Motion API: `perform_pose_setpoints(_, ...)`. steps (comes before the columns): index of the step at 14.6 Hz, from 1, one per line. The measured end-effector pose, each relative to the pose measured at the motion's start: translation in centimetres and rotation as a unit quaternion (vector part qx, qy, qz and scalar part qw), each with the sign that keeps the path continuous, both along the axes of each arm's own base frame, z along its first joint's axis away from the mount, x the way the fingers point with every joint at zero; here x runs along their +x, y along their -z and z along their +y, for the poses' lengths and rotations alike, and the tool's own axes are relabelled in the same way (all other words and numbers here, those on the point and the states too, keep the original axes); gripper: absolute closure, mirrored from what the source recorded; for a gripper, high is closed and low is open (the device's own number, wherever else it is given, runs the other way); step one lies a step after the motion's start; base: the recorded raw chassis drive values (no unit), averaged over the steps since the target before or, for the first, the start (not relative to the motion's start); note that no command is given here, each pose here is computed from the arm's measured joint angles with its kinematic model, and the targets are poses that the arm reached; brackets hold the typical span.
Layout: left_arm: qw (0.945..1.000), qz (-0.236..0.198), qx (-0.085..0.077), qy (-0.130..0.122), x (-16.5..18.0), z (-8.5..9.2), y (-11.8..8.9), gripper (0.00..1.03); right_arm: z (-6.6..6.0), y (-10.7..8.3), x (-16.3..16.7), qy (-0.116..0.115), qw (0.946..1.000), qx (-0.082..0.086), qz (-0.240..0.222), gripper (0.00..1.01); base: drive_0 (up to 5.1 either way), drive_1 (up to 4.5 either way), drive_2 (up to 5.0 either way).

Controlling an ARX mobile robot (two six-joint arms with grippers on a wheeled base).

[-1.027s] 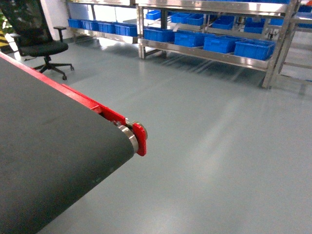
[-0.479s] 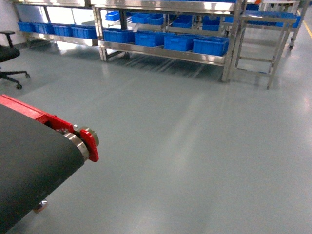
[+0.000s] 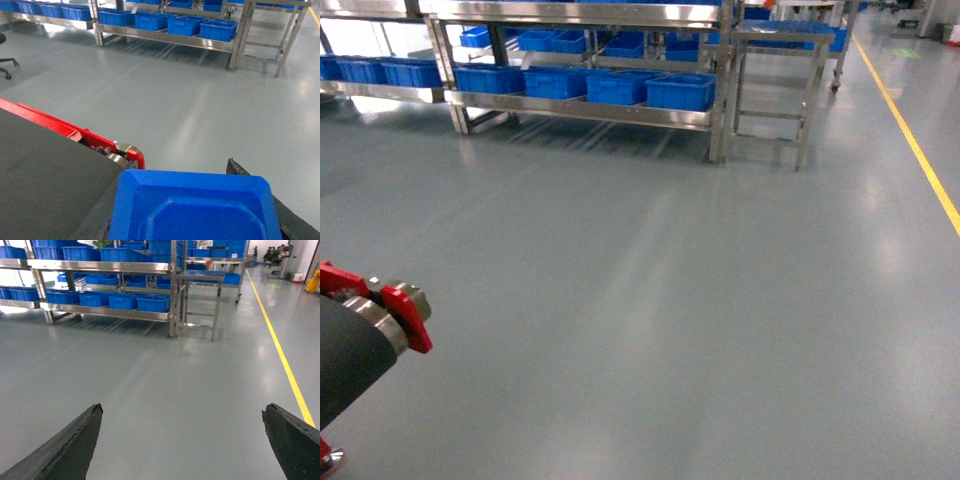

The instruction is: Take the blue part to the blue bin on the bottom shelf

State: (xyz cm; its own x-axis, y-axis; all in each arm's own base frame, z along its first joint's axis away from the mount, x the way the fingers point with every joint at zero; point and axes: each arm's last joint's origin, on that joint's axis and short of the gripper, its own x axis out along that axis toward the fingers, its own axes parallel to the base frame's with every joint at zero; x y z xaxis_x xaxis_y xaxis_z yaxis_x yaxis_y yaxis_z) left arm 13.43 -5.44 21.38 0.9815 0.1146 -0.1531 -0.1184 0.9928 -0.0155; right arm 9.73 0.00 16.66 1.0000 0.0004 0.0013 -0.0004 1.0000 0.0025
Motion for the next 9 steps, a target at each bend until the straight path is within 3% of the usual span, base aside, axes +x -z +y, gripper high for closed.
perform_pose_setpoints(9,1.0000,0.000,0.000,0.000,0.00,0.00,0.00,0.59,0.00,0.00,0.00,0.000,1.0000,0.000,0.000,0.03,-1.5,-1.55,-1.5)
